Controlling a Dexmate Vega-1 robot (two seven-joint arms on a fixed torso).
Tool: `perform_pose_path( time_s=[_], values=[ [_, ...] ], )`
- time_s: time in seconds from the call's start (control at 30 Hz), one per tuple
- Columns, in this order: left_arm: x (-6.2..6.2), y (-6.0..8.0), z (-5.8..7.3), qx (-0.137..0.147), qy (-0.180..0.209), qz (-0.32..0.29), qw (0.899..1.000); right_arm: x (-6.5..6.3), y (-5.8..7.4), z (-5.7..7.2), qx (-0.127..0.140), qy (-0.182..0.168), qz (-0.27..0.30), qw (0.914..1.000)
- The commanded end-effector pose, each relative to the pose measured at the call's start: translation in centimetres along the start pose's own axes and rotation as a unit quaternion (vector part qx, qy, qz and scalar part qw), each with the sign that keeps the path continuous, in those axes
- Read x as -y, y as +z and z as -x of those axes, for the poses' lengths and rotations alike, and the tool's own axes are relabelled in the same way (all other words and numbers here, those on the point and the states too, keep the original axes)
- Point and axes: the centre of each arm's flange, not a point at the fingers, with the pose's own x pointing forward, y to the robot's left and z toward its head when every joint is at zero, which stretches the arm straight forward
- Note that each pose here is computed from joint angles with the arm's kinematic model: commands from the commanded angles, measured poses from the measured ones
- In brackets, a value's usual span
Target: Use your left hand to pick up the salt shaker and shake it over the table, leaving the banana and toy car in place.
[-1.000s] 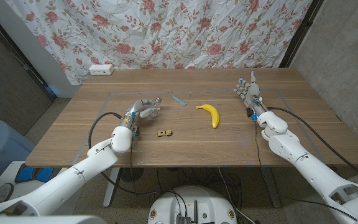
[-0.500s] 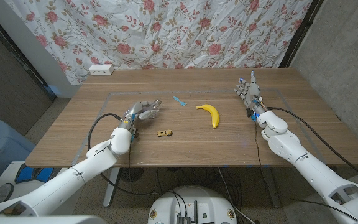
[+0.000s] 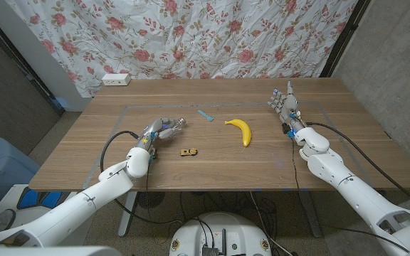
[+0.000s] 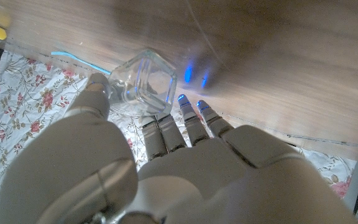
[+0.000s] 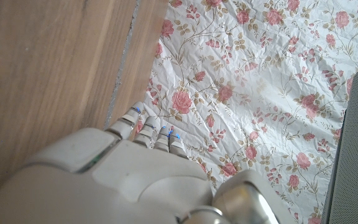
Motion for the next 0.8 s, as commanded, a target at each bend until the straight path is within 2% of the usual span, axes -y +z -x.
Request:
perform_pose_path(
  time_s=[0.03, 0.8],
  values=[
    [0.06, 0.14, -0.33, 0.003, -0.003, -0.004, 1.0, 0.01, 0.0, -0.01, 0.0, 0.0, 0.0, 1.0],
    [-0.78, 0.29, -0.63, 0.009, -0.013, 0.0, 1.0, 0.02, -0.01, -0.01, 0.0, 0.0, 0.0, 1.0]
  ],
)
